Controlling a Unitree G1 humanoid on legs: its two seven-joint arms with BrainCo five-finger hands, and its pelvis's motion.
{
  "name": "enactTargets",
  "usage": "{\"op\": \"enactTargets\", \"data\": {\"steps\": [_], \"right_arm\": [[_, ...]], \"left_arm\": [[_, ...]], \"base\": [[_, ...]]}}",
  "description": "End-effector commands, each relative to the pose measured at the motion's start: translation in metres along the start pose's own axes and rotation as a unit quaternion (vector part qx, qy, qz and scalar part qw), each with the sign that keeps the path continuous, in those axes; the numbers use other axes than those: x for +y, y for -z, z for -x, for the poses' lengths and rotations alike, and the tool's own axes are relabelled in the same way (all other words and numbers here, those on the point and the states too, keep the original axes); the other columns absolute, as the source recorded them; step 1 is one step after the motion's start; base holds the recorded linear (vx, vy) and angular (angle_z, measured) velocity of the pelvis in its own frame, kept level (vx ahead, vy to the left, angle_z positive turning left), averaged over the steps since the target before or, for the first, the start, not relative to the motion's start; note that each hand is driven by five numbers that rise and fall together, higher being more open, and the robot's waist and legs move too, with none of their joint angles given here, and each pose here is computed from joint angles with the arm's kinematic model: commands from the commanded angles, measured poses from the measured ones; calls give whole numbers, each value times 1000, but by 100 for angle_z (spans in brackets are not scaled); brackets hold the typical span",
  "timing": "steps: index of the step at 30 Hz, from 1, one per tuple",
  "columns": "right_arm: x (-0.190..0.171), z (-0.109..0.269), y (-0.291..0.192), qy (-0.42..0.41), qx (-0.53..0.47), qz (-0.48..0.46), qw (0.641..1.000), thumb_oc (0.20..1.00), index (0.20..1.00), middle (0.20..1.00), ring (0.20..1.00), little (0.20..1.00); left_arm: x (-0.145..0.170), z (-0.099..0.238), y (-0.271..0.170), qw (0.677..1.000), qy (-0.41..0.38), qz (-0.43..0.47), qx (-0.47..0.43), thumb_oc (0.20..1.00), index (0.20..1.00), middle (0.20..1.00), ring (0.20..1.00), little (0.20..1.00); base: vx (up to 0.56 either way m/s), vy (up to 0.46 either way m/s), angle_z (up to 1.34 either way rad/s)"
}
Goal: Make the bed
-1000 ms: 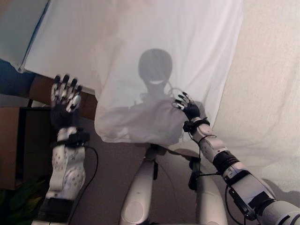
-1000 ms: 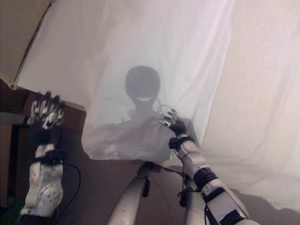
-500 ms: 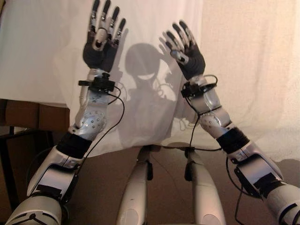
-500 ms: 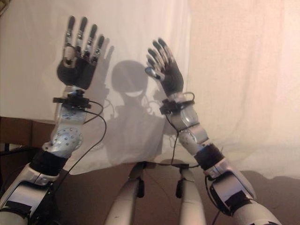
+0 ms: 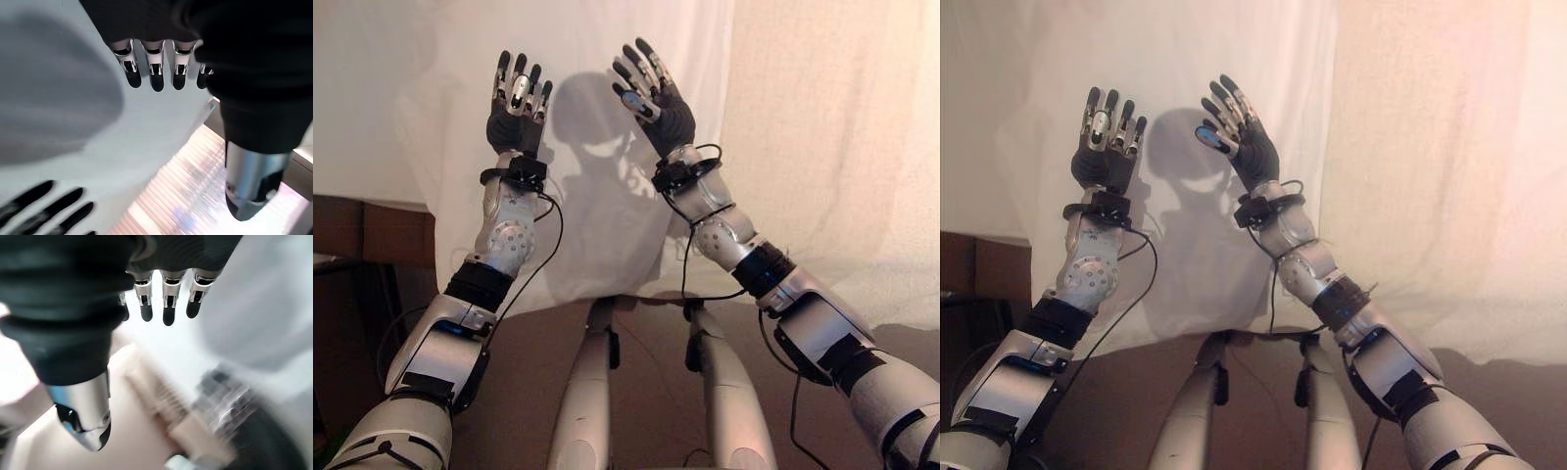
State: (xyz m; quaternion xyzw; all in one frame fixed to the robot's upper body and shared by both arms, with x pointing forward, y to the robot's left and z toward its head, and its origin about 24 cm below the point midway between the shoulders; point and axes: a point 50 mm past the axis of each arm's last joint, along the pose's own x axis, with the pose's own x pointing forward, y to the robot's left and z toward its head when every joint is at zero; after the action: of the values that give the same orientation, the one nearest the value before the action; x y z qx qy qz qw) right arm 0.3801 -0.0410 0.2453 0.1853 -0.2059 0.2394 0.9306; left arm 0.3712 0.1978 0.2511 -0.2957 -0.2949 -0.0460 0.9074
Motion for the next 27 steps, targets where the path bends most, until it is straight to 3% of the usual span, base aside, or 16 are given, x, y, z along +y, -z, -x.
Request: {"op": "enactTargets", "data": {"steps": [1, 4, 9, 13, 16, 18, 19, 20, 21, 22, 24, 26, 27], "right_arm": [[11, -13, -12, 3, -12, 7, 1000, 1000, 1000, 1000, 1000, 1000], [0, -13, -2, 35, 13, 16, 999, 1000, 1000, 1000, 1000, 1000], [-43, -6, 13, 116, 84, 153, 978, 1000, 1000, 1000, 1000, 1000], [-94, 25, 37, 179, 177, 275, 928, 1000, 1000, 1000, 1000, 1000], [-113, 44, 48, 193, 218, 313, 904, 1000, 1000, 1000, 1000, 1000], [-138, 84, 72, 219, 281, 326, 876, 1000, 1000, 1000, 1000, 1000], [-138, 84, 73, 219, 281, 326, 875, 1000, 1000, 1000, 1000, 1000], [-150, 114, 90, 224, 323, 327, 859, 1000, 1000, 1000, 1000, 1000], [-150, 115, 90, 224, 323, 328, 859, 1000, 1000, 1000, 1000, 1000], [-162, 141, 100, 207, 368, 357, 833, 1000, 1000, 1000, 1000, 1000], [-169, 158, 104, 214, 387, 354, 824, 1000, 1000, 1000, 1000, 1000], [-190, 203, 109, 265, 426, 325, 801, 1000, 1000, 1000, 1000, 1000], [-190, 203, 109, 265, 426, 325, 801, 1000, 1000, 1000, 1000, 1000]], "left_arm": [[-2, -19, -35, 996, -19, -48, -79, 1000, 1000, 1000, 1000, 1000], [3, -19, -29, 995, -43, -58, -69, 1000, 1000, 1000, 1000, 1000], [20, -14, -13, 991, -80, -99, -34, 1000, 1000, 1000, 1000, 1000], [61, 6, 8, 977, -149, -152, 30, 1000, 1000, 1000, 1000, 1000], [76, 19, 18, 971, -172, -158, 53, 1000, 1000, 1000, 1000, 1000], [107, 53, 37, 953, -225, -174, 103, 1000, 1000, 1000, 1000, 1000], [107, 54, 37, 953, -226, -174, 103, 1000, 1000, 1000, 1000, 1000], [128, 79, 48, 937, -263, -184, 140, 1000, 1000, 1000, 1000, 1000], [129, 79, 48, 936, -264, -184, 140, 1000, 1000, 1000, 1000, 1000], [148, 108, 55, 920, -297, -190, 168, 1000, 1000, 1000, 1000, 1000], [154, 122, 60, 913, -313, -187, 181, 1000, 1000, 1000, 1000, 1000], [172, 163, 70, 890, -358, -179, 219, 1000, 1000, 1000, 1000, 1000], [172, 163, 70, 890, -358, -179, 219, 1000, 1000, 1000, 1000, 1000]], "base": [[15, 1, 4], [17, -8, 9], [6, 3, 9], [-4, 24, 9], [-2, 15, 1], [-3, 19, 0], [0, 0, 0], [0, 0, 0], [0, 0, 0], [0, 0, 0], [0, 0, 0], [0, 0, 0], [-23, 46, -3]]}}
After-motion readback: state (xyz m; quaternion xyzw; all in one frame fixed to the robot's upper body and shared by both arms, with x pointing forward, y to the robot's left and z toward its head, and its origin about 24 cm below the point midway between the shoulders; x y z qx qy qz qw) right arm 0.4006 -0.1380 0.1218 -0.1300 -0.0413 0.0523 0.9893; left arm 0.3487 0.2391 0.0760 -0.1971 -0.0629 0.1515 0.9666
